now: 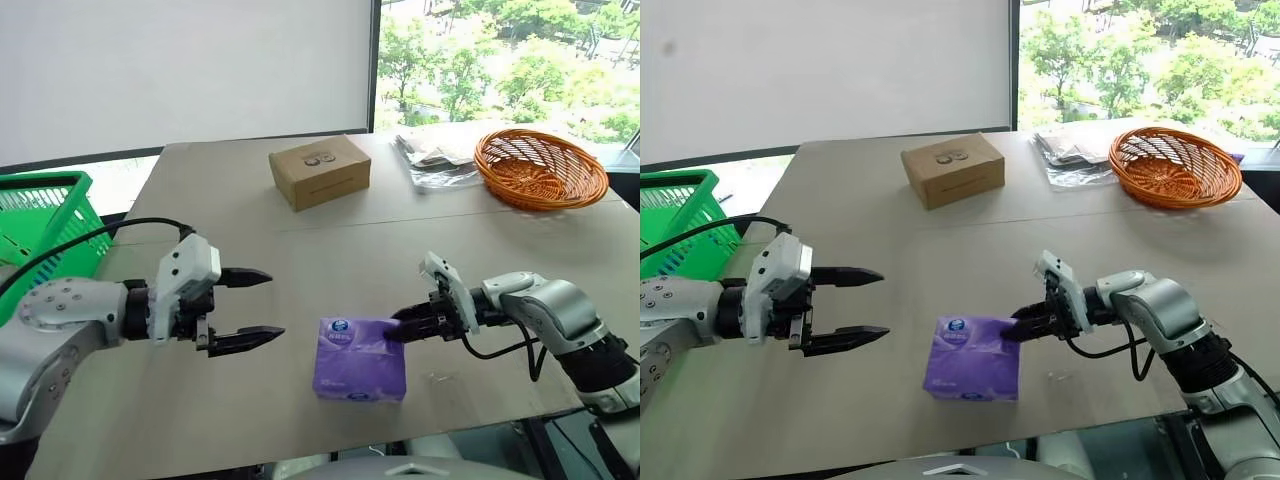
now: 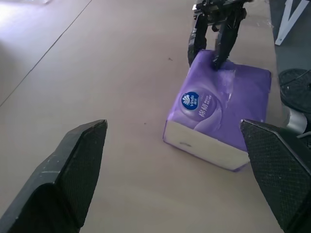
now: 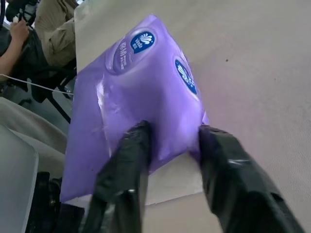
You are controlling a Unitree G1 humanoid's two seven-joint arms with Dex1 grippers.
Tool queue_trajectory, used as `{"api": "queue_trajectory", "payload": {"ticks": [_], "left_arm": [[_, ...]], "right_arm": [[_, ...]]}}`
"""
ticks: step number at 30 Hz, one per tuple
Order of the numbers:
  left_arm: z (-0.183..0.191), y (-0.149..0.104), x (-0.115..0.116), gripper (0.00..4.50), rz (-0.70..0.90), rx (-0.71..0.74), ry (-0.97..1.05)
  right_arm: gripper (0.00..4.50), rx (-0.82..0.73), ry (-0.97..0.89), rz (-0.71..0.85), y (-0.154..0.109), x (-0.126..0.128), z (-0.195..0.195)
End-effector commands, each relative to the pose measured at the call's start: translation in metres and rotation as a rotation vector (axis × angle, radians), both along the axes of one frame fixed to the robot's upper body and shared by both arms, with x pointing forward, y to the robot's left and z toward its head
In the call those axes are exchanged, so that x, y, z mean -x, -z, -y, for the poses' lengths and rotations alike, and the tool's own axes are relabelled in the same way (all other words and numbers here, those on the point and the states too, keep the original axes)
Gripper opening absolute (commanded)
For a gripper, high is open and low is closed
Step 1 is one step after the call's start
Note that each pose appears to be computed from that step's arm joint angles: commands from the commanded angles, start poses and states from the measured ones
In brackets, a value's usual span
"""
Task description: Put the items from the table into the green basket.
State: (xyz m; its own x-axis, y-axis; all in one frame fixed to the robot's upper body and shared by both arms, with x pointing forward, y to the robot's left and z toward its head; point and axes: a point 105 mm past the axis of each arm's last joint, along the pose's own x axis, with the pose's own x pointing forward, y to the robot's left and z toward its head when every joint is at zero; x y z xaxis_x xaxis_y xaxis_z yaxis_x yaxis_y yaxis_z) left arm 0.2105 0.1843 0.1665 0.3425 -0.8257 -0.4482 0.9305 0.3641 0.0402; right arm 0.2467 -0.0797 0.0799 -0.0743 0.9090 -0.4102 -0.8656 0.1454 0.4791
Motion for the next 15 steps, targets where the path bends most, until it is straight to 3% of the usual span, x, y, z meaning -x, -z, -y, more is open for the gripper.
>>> {"api": "queue_trajectory", "payload": {"ticks": [1,7,15], "left_arm": [[0.002,-0.009,0.004,4.50,0.040,-0.018,0.017],[0.004,-0.010,0.001,4.50,0.057,0.005,0.001],[-0.005,-0.031,-0.035,4.50,0.162,0.223,-0.214]], "right_arm": [[0.09,-0.009,-0.030,0.026,-0.004,0.000,-0.002],[0.04,-0.146,0.068,0.053,-0.034,-0.021,-0.004],[0.04,-0.351,0.319,0.279,-0.100,-0.073,0.003]]}}
